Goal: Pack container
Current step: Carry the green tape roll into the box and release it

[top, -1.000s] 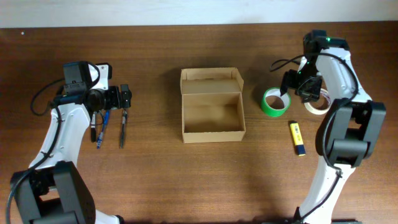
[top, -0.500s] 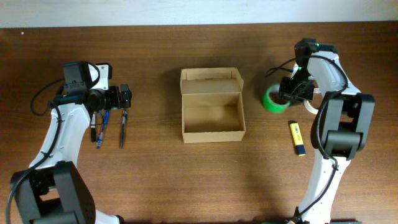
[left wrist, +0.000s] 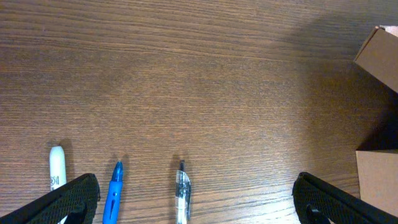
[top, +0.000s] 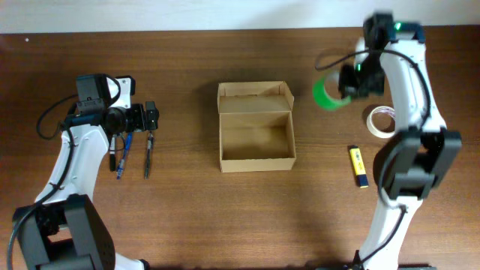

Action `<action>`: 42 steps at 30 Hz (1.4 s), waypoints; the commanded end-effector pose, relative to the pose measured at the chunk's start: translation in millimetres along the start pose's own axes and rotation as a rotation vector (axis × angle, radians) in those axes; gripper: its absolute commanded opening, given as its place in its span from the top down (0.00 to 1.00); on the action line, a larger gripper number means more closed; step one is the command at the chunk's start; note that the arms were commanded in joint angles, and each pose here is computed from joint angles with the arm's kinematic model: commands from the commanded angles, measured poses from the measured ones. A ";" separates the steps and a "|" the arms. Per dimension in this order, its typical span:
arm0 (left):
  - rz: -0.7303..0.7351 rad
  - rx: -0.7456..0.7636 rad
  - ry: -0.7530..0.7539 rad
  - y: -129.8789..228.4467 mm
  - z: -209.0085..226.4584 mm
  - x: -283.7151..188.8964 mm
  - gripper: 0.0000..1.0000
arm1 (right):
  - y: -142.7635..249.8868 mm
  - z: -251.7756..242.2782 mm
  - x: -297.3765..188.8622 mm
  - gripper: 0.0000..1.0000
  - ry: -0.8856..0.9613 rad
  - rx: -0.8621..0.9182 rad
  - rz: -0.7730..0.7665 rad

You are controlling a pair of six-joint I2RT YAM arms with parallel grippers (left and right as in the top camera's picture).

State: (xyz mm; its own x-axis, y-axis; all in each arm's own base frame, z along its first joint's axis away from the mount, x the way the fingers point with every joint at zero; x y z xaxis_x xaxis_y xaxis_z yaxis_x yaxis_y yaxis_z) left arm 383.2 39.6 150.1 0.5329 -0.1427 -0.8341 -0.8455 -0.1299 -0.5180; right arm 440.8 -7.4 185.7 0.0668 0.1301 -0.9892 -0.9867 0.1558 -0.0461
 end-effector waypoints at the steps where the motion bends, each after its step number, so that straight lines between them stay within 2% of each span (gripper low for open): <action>1: -0.011 0.017 0.014 -4.7 -1.3 -0.8 0.01 | 22.3 85.1 -118.1 0.96 -0.115 -0.360 -0.312; 4: -0.011 0.017 0.014 -4.7 -1.3 -0.8 0.01 | 41.0 129.0 -127.6 0.96 -0.123 -0.609 -0.347; 8: -0.011 0.017 0.014 -4.6 -1.3 -0.7 0.01 | 64.7 177.9 -107.0 0.96 -0.116 -0.875 -0.297; 12: -0.011 0.017 0.014 -4.6 -1.3 -0.7 0.01 | 76.9 206.7 -78.5 0.96 -0.080 -1.023 -0.231; 16: -0.011 0.017 0.014 -4.6 -1.3 -0.7 0.01 | 83.1 224.4 -39.2 0.96 0.008 -1.081 -0.140; 20: -0.011 0.017 0.014 -4.7 -1.3 -0.8 0.01 | 85.6 233.2 -1.6 0.96 0.019 -1.101 -0.053; 28: -0.011 0.017 0.014 -4.7 -1.3 -0.8 0.01 | 85.3 229.7 69.3 0.96 0.052 -1.048 0.121; 33: -0.011 0.017 0.014 -4.7 -1.3 -0.8 0.01 | 85.2 227.3 94.1 0.96 0.061 -1.039 0.176; 38: -0.011 0.017 0.014 -4.7 -1.3 -0.8 0.00 | 80.3 229.8 110.0 0.96 0.061 -1.029 0.168; 39: -0.011 0.017 0.014 -4.7 -1.3 -0.8 0.01 | 80.7 229.4 109.9 0.94 0.062 -1.029 0.172; 42: -0.011 0.017 0.014 -4.7 -1.3 -0.8 0.01 | 85.9 227.9 102.5 0.79 0.065 -1.027 0.189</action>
State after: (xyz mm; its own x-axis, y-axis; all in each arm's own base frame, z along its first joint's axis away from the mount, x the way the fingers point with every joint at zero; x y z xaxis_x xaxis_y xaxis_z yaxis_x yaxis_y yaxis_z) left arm 383.1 39.5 150.1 0.5326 -0.1431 -0.8342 -0.8457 -0.1300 -0.5177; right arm 401.2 242.8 105.6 -0.0745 0.0157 -0.9971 -0.6247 -0.7801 0.0344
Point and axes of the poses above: each gripper's point midway between its finger pads, its own x axis out along the fingers, its own z axis along the line the jaws close on, y = z × x, the point moved 6 cm from there along -x, back along the fingers, and after that the axes turned 3 degrees about -x, right-handed, at the moved point
